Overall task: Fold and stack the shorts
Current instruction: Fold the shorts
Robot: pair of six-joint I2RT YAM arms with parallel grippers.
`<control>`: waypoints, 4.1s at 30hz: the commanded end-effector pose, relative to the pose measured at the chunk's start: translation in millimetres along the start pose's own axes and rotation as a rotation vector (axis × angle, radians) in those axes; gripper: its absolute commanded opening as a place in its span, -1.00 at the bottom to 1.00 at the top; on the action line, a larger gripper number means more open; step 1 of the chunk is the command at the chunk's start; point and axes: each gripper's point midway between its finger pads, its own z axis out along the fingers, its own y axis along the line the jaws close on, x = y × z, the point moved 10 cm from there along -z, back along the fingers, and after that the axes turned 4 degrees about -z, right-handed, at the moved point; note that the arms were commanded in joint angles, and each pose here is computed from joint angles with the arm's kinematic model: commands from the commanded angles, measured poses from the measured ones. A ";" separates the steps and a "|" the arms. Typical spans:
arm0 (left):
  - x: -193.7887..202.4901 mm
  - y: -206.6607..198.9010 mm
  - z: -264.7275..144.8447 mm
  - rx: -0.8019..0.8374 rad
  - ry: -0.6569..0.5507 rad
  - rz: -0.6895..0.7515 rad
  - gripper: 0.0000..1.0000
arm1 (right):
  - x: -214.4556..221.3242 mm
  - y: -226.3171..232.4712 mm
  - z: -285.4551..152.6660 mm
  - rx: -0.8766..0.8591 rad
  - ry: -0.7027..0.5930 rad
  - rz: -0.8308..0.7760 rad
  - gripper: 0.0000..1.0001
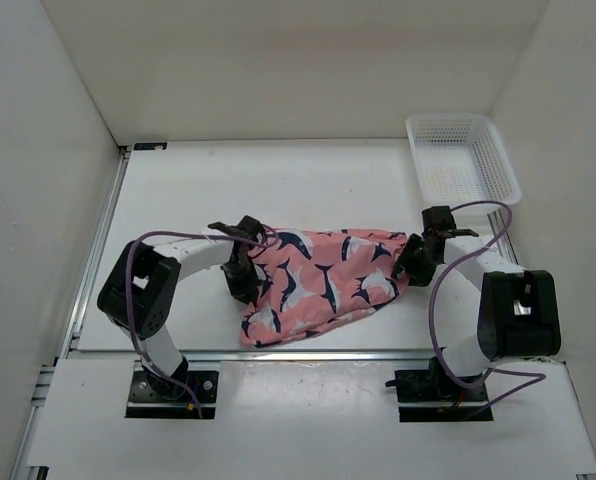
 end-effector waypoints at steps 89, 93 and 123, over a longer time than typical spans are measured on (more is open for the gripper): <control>-116.3 106.9 -56.2 0.055 -0.182 -0.294 -0.25 | 23.6 37.4 25.4 -0.100 0.095 -0.066 -0.61; -109.4 106.7 -44.8 0.057 -0.146 -0.277 -0.02 | 23.3 31.9 21.0 -0.050 0.068 -0.094 -0.99; -97.6 84.5 -24.1 0.037 -0.135 -0.228 -0.79 | 25.7 34.3 -4.2 -0.104 0.040 -0.180 0.72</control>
